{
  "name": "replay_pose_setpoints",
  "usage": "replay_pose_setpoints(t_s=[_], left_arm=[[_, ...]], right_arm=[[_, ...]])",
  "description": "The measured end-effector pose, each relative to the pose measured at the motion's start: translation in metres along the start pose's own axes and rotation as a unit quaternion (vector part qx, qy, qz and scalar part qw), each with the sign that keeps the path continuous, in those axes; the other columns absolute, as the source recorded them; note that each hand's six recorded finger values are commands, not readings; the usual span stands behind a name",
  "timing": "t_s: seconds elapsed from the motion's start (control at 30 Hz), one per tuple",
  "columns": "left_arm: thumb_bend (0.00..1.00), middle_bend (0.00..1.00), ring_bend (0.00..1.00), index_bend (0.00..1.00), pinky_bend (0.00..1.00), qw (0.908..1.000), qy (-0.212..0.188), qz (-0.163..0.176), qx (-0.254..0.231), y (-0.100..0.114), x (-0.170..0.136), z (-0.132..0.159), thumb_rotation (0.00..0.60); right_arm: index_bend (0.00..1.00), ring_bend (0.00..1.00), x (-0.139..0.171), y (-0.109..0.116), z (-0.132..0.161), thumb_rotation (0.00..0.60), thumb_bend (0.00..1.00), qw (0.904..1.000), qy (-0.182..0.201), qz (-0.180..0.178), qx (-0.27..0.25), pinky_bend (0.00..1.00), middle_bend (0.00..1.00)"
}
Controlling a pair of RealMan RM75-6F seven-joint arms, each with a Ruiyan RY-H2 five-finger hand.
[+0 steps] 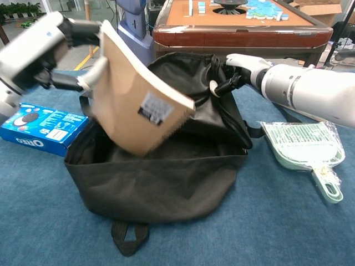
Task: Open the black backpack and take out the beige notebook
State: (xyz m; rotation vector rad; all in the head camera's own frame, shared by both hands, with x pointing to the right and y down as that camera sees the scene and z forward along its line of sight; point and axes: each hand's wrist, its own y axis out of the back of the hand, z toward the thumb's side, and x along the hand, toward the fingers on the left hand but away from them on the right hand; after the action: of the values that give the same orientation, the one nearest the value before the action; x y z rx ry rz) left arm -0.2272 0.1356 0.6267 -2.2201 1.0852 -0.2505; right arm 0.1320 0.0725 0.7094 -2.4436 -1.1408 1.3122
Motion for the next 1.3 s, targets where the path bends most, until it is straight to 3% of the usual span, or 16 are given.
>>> replay_pose_setpoints(t_s=[0.23, 0.4, 0.47, 0.6, 0.8, 1.0, 1.3], left_arm=[[0.50, 0.63, 0.45, 0.57, 0.25, 0.9986, 0.016, 0.043, 0.026, 0.050, -0.013, 0.013, 0.600], [0.50, 0.63, 0.45, 0.57, 0.25, 0.9949, 0.033, 0.070, 0.065, 0.084, -0.023, 0.016, 0.600], [0.50, 0.63, 0.45, 0.57, 0.25, 0.9926, 0.039, 0.081, 0.082, 0.096, -0.026, 0.016, 0.600], [0.50, 0.63, 0.45, 0.57, 0.25, 0.9891, 0.047, 0.091, 0.106, 0.112, -0.031, 0.016, 0.600], [0.50, 0.63, 0.45, 0.57, 0.25, 0.9859, 0.063, 0.088, 0.128, 0.121, -0.030, 0.011, 0.600], [0.49, 0.63, 0.45, 0.57, 0.25, 0.9851, 0.069, 0.073, 0.140, 0.115, -0.020, 0.001, 0.600], [0.48, 0.63, 0.45, 0.55, 0.25, 0.9847, 0.064, 0.034, 0.159, 0.080, 0.020, -0.020, 0.600]], right_arm=[[0.42, 0.13, 0.010, -0.012, 0.009, 0.600, 0.58, 0.9987, 0.027, 0.034, 0.027, 0.03, 0.24], [0.06, 0.00, 0.025, -0.029, 0.017, 0.600, 0.39, 0.9919, 0.058, 0.089, 0.070, 0.02, 0.06], [0.00, 0.00, 0.034, -0.036, 0.021, 0.600, 0.30, 0.9866, 0.077, 0.107, 0.096, 0.00, 0.01], [0.00, 0.00, 0.051, -0.042, 0.032, 0.600, 0.15, 0.9756, 0.118, 0.126, 0.136, 0.00, 0.00], [0.00, 0.00, 0.087, -0.031, 0.047, 0.600, 0.13, 0.9629, 0.176, 0.119, 0.167, 0.00, 0.00], [0.00, 0.00, 0.122, 0.007, 0.044, 0.600, 0.13, 0.9649, 0.192, 0.074, 0.163, 0.00, 0.00], [0.00, 0.00, 0.150, 0.060, 0.022, 0.600, 0.13, 0.9739, 0.169, -0.001, 0.152, 0.00, 0.00]])
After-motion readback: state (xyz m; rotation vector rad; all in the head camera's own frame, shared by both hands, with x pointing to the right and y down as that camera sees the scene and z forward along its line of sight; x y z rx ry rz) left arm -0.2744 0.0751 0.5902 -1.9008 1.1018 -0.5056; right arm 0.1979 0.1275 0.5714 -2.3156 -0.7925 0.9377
